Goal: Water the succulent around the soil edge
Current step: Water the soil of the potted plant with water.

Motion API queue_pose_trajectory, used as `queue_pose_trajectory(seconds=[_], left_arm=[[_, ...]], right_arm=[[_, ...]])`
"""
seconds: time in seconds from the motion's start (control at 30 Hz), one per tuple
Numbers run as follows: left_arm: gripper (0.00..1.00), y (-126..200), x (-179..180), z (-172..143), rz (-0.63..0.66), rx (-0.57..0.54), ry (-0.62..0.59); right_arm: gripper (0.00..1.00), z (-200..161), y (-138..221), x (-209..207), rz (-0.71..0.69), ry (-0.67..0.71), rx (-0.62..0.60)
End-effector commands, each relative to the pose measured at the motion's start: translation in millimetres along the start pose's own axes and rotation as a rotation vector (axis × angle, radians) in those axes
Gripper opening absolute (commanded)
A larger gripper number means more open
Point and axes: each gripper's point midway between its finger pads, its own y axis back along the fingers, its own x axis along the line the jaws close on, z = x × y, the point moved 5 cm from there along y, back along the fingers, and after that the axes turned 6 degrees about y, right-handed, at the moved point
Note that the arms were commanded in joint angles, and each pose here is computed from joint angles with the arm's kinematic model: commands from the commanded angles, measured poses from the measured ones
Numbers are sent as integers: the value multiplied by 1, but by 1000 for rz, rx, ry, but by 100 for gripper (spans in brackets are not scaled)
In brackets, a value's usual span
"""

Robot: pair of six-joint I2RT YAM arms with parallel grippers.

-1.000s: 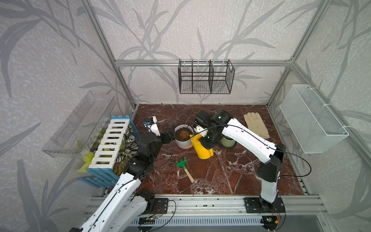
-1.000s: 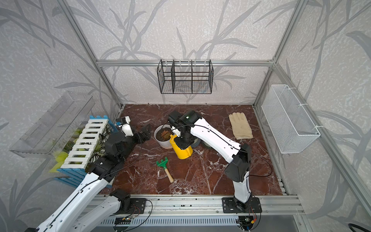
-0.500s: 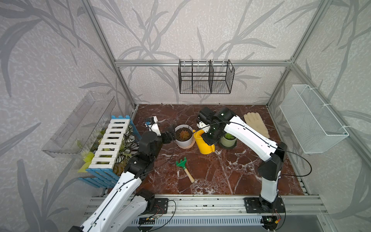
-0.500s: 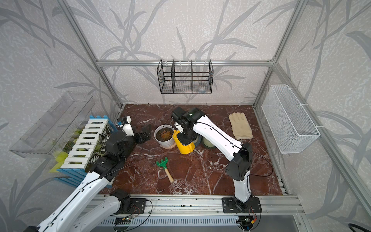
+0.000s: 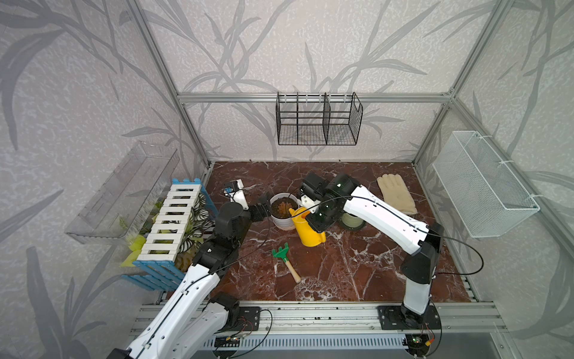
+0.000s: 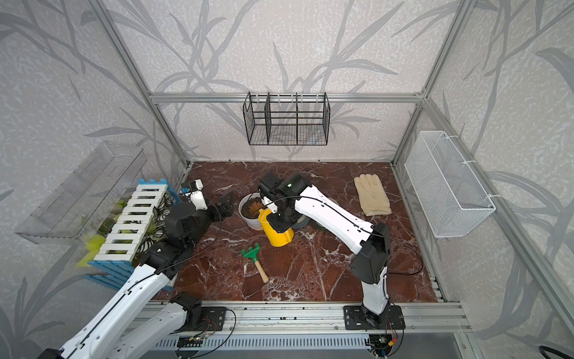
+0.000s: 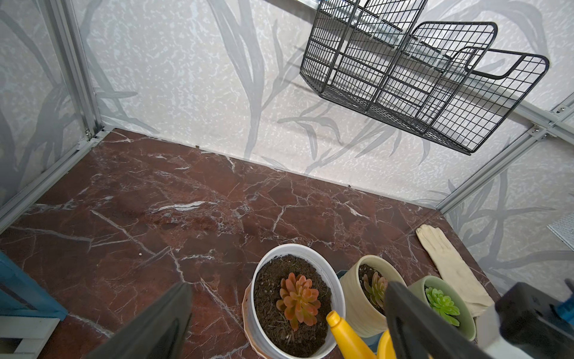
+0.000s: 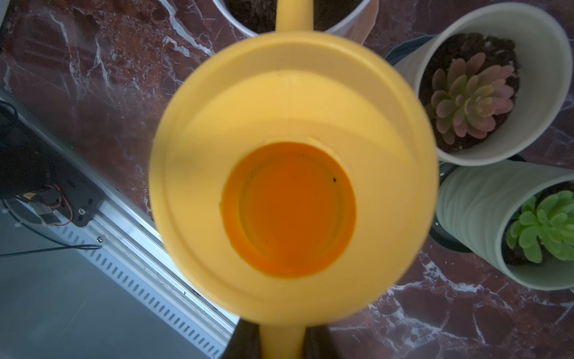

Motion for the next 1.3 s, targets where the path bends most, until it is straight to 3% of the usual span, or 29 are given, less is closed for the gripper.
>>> queue_pose_trajectory(seconds=[0.0,0.33,0.97,1.27], left_arm=[[100,2,-4,9,-12,-18,-10],[100,1,-2,9,-7,-18,-7],[100,-1,0,8,-1,-12,-6],[100,-2,0,8,-5,-9,-2]], right_arm=[[0,-2,13,17,41,20,-44],[0,-2,7,31,64,30,-53],[0,-7,11,-22,-79,-108,-92],[0,-12,9,-11,-14,-74,-114]])
